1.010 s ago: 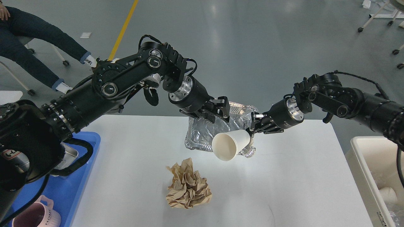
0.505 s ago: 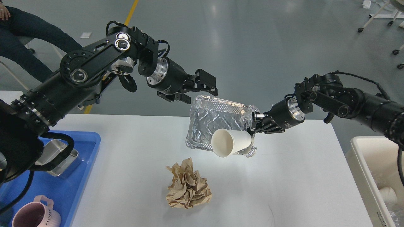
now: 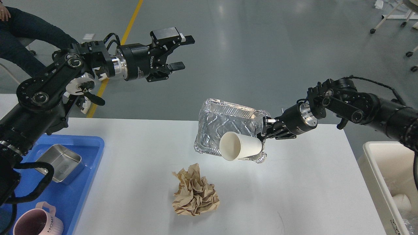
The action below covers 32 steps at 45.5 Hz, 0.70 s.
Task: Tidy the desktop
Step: 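Open the left gripper to release the cup and withdraw, then retract the left arm while the right gripper holds the foil tray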
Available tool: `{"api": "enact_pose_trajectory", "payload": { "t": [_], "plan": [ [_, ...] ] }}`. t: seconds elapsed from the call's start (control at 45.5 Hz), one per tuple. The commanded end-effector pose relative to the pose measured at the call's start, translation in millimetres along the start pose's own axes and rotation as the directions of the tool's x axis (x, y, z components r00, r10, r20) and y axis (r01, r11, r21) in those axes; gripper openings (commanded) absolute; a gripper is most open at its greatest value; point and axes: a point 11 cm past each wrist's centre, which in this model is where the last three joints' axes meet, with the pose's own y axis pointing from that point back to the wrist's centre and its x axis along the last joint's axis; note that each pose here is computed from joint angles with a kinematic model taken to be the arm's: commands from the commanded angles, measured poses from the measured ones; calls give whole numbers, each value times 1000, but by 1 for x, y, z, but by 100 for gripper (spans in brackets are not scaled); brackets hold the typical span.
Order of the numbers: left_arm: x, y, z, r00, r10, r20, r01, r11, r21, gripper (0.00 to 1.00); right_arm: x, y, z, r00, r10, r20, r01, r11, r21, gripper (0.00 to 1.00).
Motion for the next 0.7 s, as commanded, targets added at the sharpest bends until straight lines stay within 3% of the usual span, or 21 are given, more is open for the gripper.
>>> {"api": "enact_pose_trajectory", "payload": {
  "t": [0.0,0.307,0.417,0.571,0.681],
  "plan": [
    [1,8,-20,994,110,-12,-111,990,-89,97,2,3,2,1000,10,15,-10,1000,6,0],
    [-35,44,-89,962,194,-192,-238,940,-245,98,7,17,12,999,42,31,-42,999,-6,0],
    [-38,73,-117,965,201,-168,-226,964,-141,98,8,20,14,998,50,44,-50,999,1,0],
    [-34,118,-158,983,173,-62,-158,968,195,98,9,21,13,998,55,44,-55,998,0,0],
    [-28,145,-164,985,171,-16,-161,954,252,98,10,21,13,997,58,42,-58,998,2,0]
  ]
}}
